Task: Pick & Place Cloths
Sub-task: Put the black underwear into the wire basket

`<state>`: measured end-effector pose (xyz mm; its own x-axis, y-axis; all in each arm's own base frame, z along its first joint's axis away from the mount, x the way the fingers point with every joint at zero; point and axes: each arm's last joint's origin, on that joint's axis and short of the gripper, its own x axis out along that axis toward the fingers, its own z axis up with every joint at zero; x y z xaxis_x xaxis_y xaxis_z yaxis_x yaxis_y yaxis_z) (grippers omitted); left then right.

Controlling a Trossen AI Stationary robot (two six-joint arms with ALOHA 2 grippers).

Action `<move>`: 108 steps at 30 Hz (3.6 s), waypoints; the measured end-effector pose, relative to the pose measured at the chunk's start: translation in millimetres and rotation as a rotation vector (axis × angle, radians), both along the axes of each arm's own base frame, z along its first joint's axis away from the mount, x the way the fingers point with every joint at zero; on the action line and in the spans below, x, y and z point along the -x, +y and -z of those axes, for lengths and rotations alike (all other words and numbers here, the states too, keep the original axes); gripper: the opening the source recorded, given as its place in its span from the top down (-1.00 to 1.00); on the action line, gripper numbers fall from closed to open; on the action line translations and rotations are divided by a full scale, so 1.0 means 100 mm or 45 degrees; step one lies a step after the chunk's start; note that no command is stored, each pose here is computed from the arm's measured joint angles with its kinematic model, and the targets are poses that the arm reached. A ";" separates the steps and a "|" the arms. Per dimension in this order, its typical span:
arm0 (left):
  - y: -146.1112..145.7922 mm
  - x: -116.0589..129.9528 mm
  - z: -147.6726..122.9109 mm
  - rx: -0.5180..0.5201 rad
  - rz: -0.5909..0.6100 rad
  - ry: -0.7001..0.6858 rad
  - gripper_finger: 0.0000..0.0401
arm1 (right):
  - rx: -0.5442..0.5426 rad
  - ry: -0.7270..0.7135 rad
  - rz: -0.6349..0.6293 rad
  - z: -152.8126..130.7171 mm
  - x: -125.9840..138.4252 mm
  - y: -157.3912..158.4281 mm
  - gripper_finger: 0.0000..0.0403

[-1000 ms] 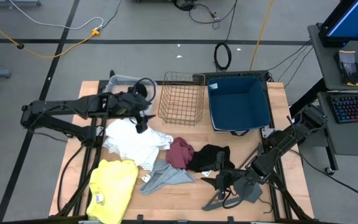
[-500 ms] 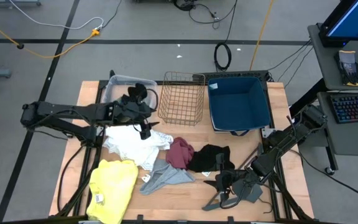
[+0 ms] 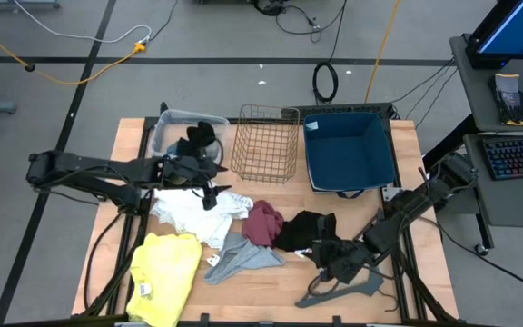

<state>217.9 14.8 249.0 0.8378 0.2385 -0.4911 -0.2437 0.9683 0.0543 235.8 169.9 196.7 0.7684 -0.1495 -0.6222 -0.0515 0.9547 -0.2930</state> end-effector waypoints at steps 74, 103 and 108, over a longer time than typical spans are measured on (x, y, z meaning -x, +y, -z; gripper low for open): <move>-0.27 0.51 -0.13 0.122 0.243 -0.425 -0.35 | -0.433 0.458 0.331 0.42 0.00 -0.64 0.94; -0.60 0.02 0.06 0.068 0.443 -0.476 -0.35 | -0.778 -0.308 -0.107 -0.57 -0.02 -0.58 1.00; -0.64 -0.08 0.12 0.031 0.478 -0.507 -0.35 | -0.761 -0.469 -0.192 -0.75 0.01 -0.59 1.00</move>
